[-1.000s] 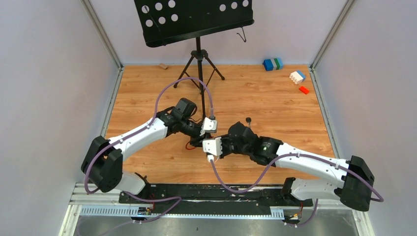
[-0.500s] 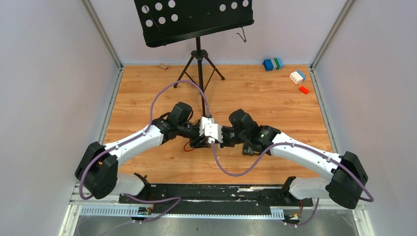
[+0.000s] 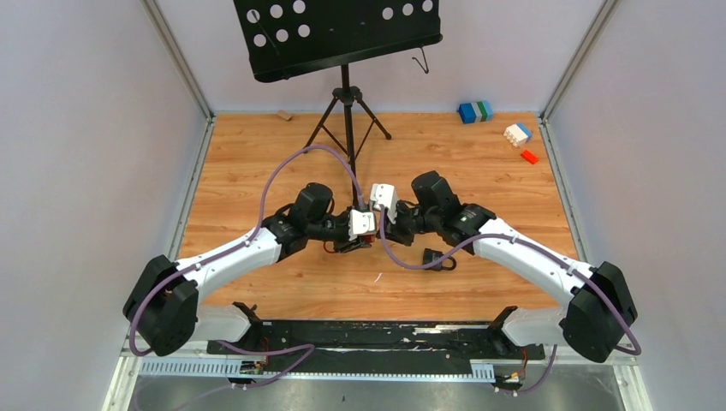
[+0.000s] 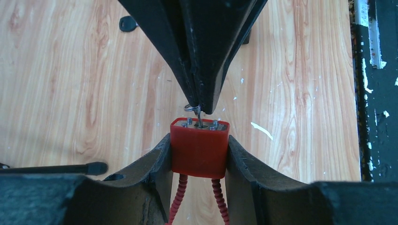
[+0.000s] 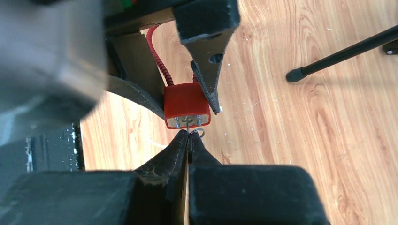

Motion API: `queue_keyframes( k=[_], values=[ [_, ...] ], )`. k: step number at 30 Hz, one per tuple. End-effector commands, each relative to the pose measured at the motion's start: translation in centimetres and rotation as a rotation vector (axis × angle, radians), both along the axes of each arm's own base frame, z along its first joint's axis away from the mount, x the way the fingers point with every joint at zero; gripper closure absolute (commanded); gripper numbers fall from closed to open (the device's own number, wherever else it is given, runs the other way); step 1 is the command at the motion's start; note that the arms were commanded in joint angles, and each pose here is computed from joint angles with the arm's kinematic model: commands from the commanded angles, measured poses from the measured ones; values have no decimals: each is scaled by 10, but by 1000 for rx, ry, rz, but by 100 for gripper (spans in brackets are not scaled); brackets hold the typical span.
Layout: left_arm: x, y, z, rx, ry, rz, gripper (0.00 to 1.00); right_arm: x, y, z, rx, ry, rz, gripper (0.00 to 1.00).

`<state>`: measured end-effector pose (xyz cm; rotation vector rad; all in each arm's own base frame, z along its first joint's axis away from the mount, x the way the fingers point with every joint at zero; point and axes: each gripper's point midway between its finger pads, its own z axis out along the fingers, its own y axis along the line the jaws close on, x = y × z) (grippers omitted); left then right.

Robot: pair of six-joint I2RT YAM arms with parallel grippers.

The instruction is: Unlock with the key

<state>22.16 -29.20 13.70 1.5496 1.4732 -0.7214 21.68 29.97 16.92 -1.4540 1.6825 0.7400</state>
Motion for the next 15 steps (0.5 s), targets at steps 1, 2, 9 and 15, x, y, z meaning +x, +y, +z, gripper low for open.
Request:
queue_keyframes(
  k=[1,2,9,15],
  values=[
    [20,-7,36,-80,-159,19,100,-7,4,21,78,107,13,94],
    [20,-6,36,-77,-166,21,100,-5,3,23,85,118,7,90],
    [26,-3,35,-62,-200,45,100,16,-5,44,185,254,-62,41],
    [27,-3,35,-50,-225,57,100,31,3,41,217,387,-72,26]
  ],
)
